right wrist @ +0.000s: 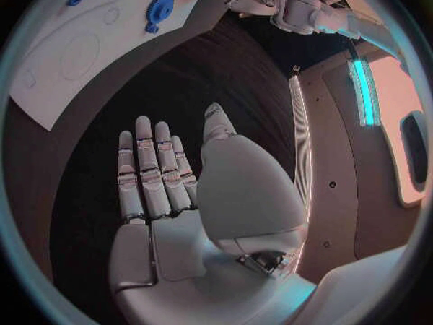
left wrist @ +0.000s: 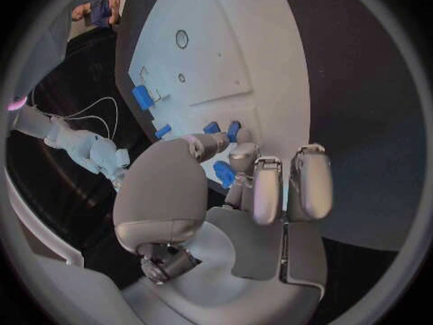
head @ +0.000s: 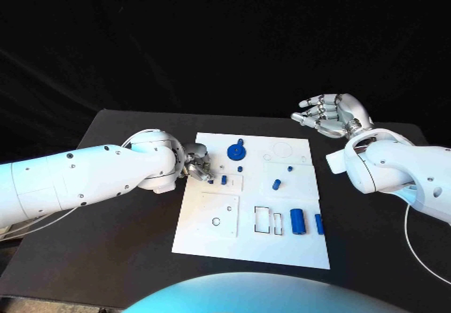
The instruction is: Assemble the parts on the task board
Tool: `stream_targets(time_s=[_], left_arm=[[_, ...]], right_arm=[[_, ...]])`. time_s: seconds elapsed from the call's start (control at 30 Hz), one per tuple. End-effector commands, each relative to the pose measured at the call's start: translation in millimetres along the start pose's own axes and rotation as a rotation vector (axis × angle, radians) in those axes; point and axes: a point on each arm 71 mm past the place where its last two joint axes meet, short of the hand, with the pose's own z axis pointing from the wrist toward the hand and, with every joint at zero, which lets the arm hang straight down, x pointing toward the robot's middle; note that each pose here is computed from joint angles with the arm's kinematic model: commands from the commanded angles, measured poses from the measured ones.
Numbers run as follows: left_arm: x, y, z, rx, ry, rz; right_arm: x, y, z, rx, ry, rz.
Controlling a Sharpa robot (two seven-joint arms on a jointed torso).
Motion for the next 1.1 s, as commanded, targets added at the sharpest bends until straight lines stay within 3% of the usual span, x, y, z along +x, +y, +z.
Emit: stream_targets(time_s=[0.03,1.1], left_arm=[[4.2,-0.9,0.2,0.003,0.031,0.020],[7.2,-3.2,6.4,-0.004,0.048,0.012]], right_arm=[[0.9,0.6,-0.1,-0.012,0.013,-0.001],[1.4,0.3,-0.1,-0.011,0.014,0.001]])
